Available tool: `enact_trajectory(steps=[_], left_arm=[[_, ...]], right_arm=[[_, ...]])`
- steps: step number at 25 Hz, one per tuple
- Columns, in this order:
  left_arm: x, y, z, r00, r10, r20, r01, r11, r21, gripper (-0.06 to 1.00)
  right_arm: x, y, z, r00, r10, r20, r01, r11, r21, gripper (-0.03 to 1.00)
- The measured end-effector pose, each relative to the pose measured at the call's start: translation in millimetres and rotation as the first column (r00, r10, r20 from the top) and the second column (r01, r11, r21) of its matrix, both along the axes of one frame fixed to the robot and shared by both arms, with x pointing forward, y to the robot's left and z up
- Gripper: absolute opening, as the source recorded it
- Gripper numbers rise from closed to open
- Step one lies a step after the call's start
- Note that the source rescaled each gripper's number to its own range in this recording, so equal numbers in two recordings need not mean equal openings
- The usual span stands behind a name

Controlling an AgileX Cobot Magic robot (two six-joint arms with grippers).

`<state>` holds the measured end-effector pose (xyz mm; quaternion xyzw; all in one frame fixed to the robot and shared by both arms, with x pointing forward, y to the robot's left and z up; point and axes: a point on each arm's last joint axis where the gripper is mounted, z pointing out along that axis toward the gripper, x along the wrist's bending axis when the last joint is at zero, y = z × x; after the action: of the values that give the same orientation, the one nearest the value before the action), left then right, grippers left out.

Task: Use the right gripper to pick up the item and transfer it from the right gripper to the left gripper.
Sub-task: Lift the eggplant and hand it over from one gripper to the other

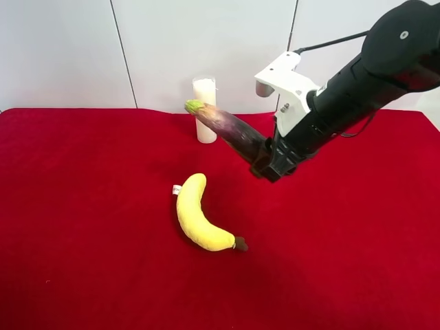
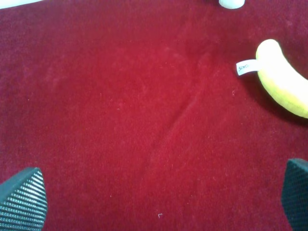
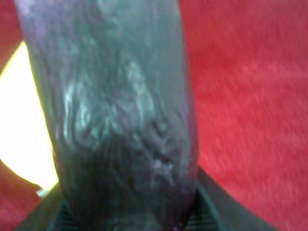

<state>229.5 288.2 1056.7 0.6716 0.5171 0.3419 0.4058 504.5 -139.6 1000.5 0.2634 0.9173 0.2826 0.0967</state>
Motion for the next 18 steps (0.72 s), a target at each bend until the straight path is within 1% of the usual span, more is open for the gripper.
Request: enact_trajectory(steps=[7, 11, 15, 18], left_arm=[[0, 0, 0, 1.0, 0.0, 0.0, 0.0, 1.0, 0.0, 0.96], [0, 0, 0, 1.0, 0.0, 0.0, 0.0, 1.0, 0.0, 0.96], [0, 0, 0, 1.0, 0.0, 0.0, 0.0, 1.0, 0.0, 0.96], [0, 0, 0, 1.0, 0.0, 0.0, 0.0, 1.0, 0.0, 0.96]], right_arm=[[-1, 10, 7, 0.995, 0.087, 0.051, -0.092, 0.99, 0.105, 0.0], [-3, 15, 10, 0.985, 0.155, 0.076, -0.164, 0.976, 0.145, 0.0], [-8, 20, 13, 0.975, 0.212, 0.074, -0.222, 0.955, 0.197, 0.0], [-11, 23, 15, 0.971, 0.233, 0.059, -0.24, 0.939, 0.247, 0.0]])
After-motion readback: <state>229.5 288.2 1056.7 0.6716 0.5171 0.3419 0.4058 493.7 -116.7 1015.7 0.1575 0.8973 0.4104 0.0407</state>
